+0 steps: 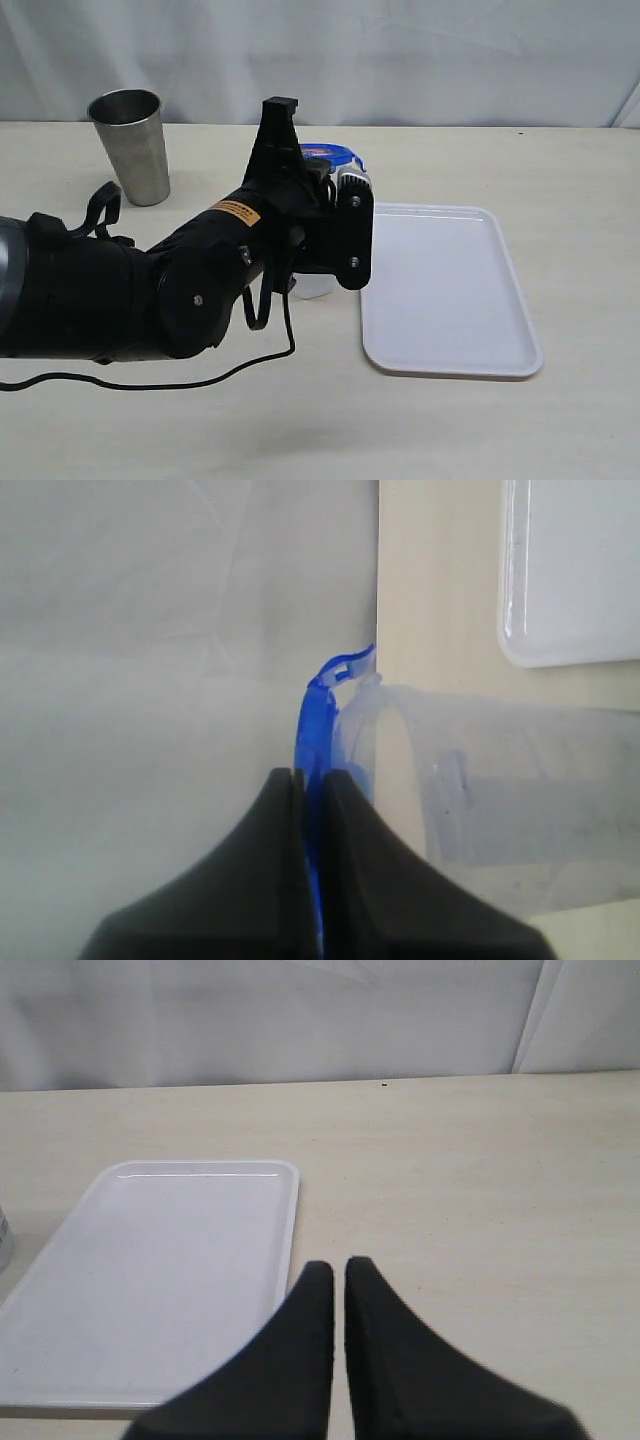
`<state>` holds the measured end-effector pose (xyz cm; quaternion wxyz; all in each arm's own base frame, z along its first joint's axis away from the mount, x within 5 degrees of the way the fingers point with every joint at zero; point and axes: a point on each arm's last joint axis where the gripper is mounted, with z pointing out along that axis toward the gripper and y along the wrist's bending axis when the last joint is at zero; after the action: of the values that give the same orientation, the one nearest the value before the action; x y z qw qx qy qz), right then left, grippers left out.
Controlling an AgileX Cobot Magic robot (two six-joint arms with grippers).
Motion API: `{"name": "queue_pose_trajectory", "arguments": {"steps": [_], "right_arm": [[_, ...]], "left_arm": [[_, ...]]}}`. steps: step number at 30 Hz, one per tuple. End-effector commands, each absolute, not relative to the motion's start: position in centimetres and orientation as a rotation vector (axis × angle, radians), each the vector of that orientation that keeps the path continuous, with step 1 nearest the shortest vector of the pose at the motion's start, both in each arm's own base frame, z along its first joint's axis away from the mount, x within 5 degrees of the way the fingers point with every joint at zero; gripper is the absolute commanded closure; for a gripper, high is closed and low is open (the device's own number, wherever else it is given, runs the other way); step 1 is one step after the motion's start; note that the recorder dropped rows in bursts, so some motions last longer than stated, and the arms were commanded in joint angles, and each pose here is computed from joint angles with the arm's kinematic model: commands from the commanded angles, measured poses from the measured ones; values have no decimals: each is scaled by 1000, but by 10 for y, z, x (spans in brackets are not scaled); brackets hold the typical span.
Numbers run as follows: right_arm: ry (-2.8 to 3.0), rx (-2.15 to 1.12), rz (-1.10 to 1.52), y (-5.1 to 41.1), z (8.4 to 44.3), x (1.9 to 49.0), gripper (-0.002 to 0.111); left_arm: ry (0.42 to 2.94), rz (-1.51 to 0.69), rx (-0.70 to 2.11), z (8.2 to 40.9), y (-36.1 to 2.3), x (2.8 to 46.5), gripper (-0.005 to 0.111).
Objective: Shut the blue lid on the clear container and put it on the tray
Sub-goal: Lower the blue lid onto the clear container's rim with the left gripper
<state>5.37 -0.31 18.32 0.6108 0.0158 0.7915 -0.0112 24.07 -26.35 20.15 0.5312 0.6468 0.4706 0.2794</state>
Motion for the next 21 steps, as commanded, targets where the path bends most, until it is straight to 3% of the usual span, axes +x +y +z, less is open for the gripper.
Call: {"name": "queue_pose_trajectory", "arguments": {"steps": [1, 21], "right_arm": [[1825, 32, -27, -3, 182, 53, 104], [1825, 32, -27, -3, 182, 53, 104]], "left_arm": [[1136, 623, 1573, 200, -265, 236, 107], [1141, 648, 1605, 198, -264, 236, 107]]}}
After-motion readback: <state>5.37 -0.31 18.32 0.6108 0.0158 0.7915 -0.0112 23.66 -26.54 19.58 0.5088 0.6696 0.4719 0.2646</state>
